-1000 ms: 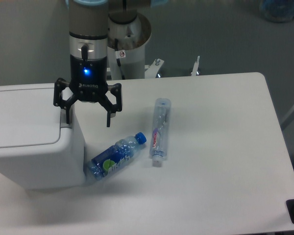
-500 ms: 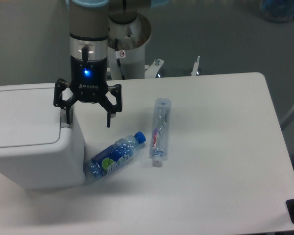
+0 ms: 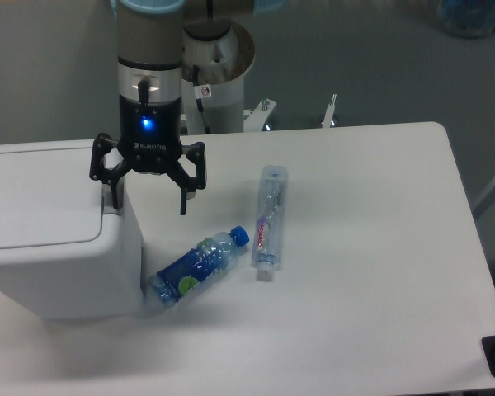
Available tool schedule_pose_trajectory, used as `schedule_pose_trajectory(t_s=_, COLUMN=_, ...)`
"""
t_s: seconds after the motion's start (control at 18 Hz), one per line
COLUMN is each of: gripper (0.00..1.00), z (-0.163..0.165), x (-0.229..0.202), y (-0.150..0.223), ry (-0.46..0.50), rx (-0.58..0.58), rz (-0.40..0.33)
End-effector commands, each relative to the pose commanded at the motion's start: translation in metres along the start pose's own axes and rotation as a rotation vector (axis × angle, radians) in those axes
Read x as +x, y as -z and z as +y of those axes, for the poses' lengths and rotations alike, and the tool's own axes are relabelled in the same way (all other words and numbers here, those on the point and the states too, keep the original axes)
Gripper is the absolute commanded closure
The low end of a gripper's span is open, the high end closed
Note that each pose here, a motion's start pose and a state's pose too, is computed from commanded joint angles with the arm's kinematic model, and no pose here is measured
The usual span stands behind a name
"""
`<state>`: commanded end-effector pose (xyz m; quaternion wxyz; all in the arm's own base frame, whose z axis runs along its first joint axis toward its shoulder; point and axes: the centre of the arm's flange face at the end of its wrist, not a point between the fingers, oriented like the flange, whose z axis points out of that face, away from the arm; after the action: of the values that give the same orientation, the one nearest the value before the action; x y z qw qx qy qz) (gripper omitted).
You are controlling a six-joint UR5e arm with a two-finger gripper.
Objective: Open the trash can
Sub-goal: 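Lift the gripper upward to swing the trash can lid open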
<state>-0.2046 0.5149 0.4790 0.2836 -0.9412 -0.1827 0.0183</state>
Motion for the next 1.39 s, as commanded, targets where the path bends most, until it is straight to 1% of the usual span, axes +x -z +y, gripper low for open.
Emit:
schedule_pose_trajectory(t_s=0.61, gripper=0.00, z=0.003, x=0.000, y=-0.004, ry=-0.003, rx=-0.009, rz=0.002)
schedule_pose_trajectory(t_s=0.72, gripper=0.00, z=0.001, x=-0.001, y=-0.001, ry=-0.002, rx=-0.001, rz=0.001)
schedule_pose_trajectory(t_s=0.83, gripper=0.00, z=-0.006, x=0.001, y=0.011, ry=0.004, rx=0.033, rz=0.004)
schedule_pose_trajectory(t_s=1.0, gripper=0.00, z=-0.013, x=0.004, y=0.024, ry=0.004, rx=0.075, rz=0.058)
schedule_pose_trajectory(t_s=1.06, gripper=0.00, z=-0.015, x=0.001, y=0.026, ry=0.007, rx=0.076, rz=0.047)
schedule_pose_trajectory(t_s=1.22, gripper=0.00, z=-0.015, x=-0.032, y=0.034, ry=0.043, rx=0.079, rz=-0.002)
schedule_pose_trajectory(t_s=1.28, gripper=0.00, z=-0.013, x=-0.043, y=0.034, ry=0.055, rx=0.072, rz=-0.029)
schedule_pose_trajectory(t_s=1.39, gripper=0.00, z=-0.005, x=-0.073, y=0.032, ry=0.087, rx=0.039, rz=-0.124)
